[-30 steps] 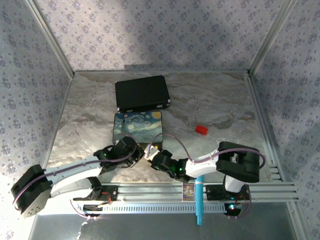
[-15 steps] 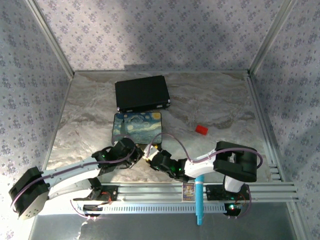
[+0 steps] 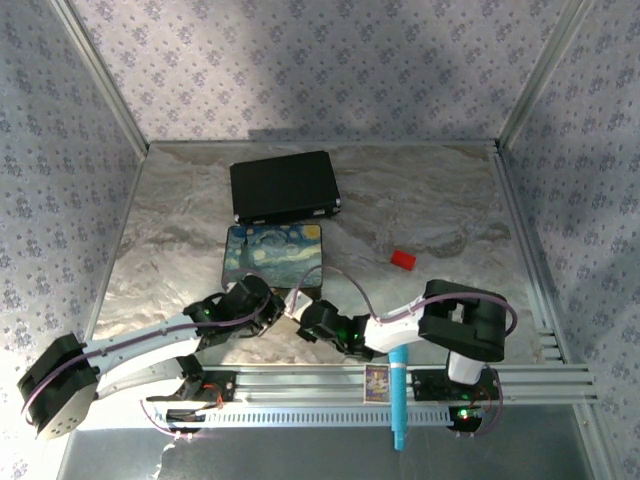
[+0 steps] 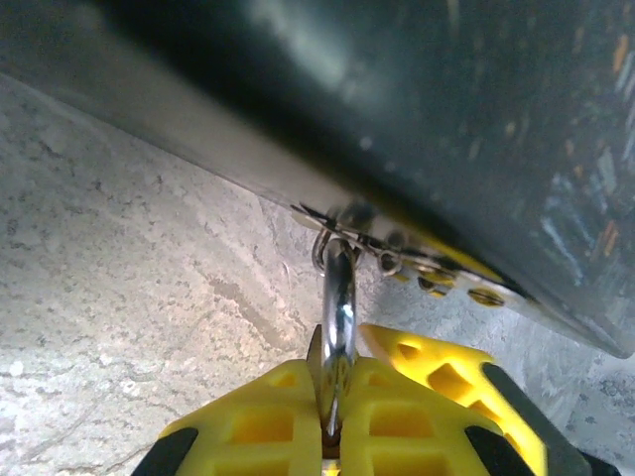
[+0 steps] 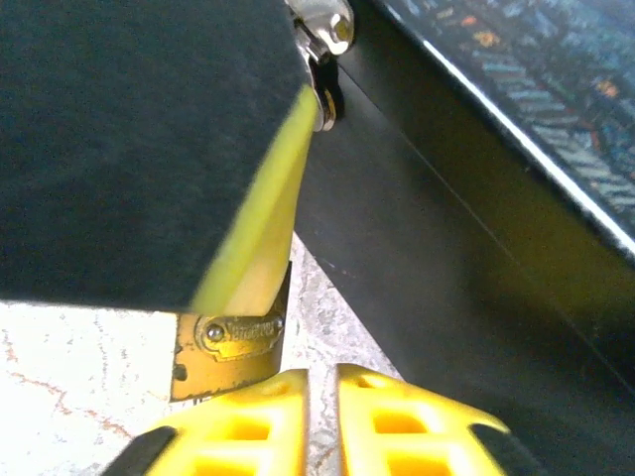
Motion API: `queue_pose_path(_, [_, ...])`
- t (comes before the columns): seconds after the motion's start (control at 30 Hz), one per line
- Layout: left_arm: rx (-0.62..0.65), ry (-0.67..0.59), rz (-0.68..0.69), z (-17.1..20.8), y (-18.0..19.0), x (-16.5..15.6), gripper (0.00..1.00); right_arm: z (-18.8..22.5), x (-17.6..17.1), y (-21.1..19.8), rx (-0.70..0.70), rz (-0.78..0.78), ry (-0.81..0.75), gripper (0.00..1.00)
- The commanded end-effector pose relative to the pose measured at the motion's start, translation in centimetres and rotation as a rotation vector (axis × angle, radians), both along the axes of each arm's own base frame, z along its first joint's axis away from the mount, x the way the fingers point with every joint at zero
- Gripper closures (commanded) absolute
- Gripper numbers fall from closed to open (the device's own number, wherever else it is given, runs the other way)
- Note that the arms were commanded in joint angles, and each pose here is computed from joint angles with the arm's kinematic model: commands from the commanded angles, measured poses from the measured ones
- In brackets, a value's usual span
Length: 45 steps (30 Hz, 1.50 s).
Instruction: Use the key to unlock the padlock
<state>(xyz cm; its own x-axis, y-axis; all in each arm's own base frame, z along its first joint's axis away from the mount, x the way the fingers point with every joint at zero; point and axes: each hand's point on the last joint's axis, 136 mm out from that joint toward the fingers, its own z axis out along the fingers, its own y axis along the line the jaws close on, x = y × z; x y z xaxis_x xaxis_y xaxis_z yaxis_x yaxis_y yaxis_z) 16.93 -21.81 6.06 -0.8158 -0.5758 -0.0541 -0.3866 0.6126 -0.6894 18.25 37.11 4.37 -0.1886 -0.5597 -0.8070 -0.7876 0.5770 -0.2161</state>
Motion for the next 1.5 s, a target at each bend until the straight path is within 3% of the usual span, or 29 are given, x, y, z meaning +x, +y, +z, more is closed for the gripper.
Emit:
queue_pose_path(0.0, [-0.143,-0.002,-0.083,2.9,-2.9,-0.9,1.0,0.2,-0.7,0.3,0.071,0.07,0.105,0.89])
queue_pose_path(0.2, [-0.092,0.029,-0.12,1.2,-2.5,-1.6,1.0,0.4,-0.7,-0.9,0.181,0.084,0.264,0.91])
queue_pose_path(0.33, [-0.077,0.04,-0.112,0.4,-2.2,-1.8,1.0,-0.2,-0.5,-1.5,0.167,0.079,0.329,0.89])
queue_pose_path(0.57, [-0.035,0.023,-0.054,0.6,-1.1,-0.7,1.0,-0.2,-0.9,-4.0,0.115,-0.006,0.182,0.53])
queue_pose_path(0.8, [-0.034,0.015,-0.062,1.6,-1.5,-0.1,1.0,1.9,-1.2,-5.4,0.086,-0.019,0.087,0.4])
queue_pose_path(0.9, [-0.056,0.015,-0.061,2.0,-1.8,-0.1,1.0,2.1,-1.8,-4.6,-0.02,0.033,-0.013,0.4])
queue_pose_path(1.23, [-0.077,0.01,-0.059,2.6,-2.2,-0.3,1.0,2.4,-1.6,-1.6,-0.064,0.075,-0.103,0.42])
queue_pose_path(1.47, [-0.086,0.016,-0.073,2.8,-2.5,-0.5,1.0,1.6,-0.9,-0.6,-0.081,0.05,-0.12,0.48])
